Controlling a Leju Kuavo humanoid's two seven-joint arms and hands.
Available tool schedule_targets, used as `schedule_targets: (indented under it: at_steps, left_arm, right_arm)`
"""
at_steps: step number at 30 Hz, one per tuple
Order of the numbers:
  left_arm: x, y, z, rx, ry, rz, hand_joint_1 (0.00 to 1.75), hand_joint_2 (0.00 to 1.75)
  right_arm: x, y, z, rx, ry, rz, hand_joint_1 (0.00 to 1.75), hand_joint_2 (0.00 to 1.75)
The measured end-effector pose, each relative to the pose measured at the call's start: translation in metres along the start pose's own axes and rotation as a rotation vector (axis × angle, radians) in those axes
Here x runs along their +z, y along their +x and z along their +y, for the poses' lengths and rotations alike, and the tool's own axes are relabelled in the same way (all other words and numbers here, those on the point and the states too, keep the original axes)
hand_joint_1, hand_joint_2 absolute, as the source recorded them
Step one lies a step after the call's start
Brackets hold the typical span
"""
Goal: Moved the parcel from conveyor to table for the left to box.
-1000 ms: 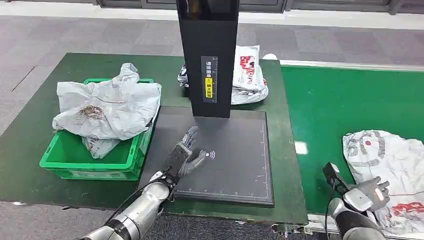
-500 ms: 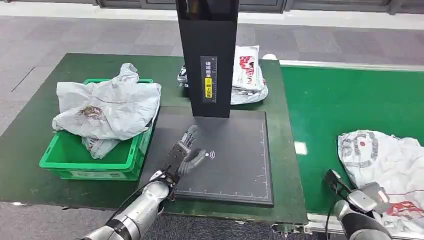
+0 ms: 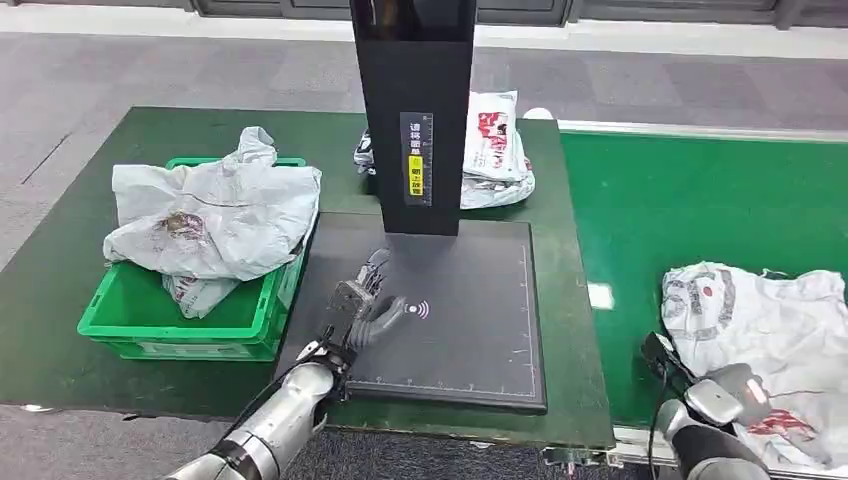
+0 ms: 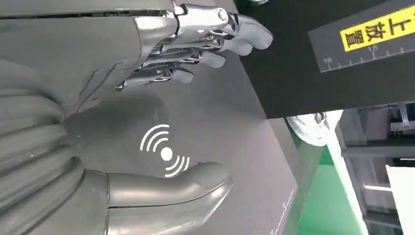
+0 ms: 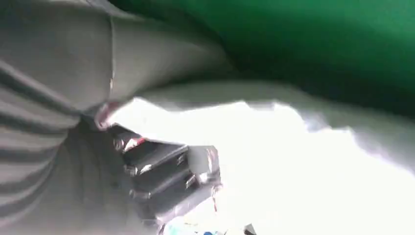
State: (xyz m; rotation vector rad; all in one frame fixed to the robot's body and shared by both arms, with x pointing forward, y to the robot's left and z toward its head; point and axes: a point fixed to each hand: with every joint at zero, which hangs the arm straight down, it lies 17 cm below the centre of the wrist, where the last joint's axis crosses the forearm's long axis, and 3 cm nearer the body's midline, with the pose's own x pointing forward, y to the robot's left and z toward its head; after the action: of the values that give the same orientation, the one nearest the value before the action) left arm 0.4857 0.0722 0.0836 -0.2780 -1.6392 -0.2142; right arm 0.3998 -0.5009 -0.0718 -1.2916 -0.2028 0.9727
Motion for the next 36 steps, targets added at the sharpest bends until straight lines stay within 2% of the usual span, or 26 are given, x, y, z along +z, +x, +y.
schedule_targets:
  at_steps: [4, 10, 14, 16, 20, 23, 24, 28, 32, 36]
  left_arm:
    - [0.004, -0.001, 0.006, 0.006, 0.017, -0.002, 0.00, 1.75]
    - [0.007, -0.001, 0.013, 0.003, 0.036, -0.009, 0.00, 1.75]
    - [0.007, 0.004, 0.020, -0.048, 0.060, -0.037, 0.00, 1.75]
    - [0.006, 0.009, 0.025, -0.082, 0.080, -0.063, 0.00, 1.75]
    - [0.003, 0.032, 0.053, -0.184, 0.207, -0.163, 0.00, 1.75]
    - [0.001, 0.052, 0.072, -0.235, 0.291, -0.229, 0.00, 1.75]
    - [0.000, 0.060, 0.077, -0.253, 0.318, -0.255, 0.00, 1.75]
    - [-0.002, 0.084, 0.086, -0.276, 0.368, -0.328, 0.00, 1.75]
    - [-0.002, 0.096, 0.089, -0.287, 0.391, -0.361, 0.00, 1.75]
    - [-0.004, 0.107, 0.089, -0.285, 0.398, -0.386, 0.00, 1.75]
  right_arm:
    - [0.015, 0.048, -0.056, -0.215, -0.238, -0.160, 1.75, 1.75]
    - [0.032, 0.077, -0.090, -0.324, -0.310, -0.238, 1.75, 1.75]
    - [0.072, 0.121, -0.141, -0.536, -0.450, -0.479, 1.75, 1.75]
    - [0.104, 0.141, -0.163, -0.632, -0.492, -0.594, 1.75, 1.75]
    - [0.197, 0.181, -0.214, -0.769, -0.624, -0.870, 1.75, 1.75]
    - [0.261, 0.205, -0.233, -0.799, -0.673, -1.037, 1.75, 1.75]
    - [0.292, 0.216, -0.239, -0.797, -0.687, -1.115, 1.75, 1.75]
    - [0.378, 0.247, -0.245, -0.778, -0.706, -1.341, 1.75, 1.75]
    - [0.424, 0.261, -0.246, -0.785, -0.685, -1.465, 1.75, 1.75]
    - [0.463, 0.281, -0.246, -0.729, -0.645, -1.593, 1.75, 1.75]
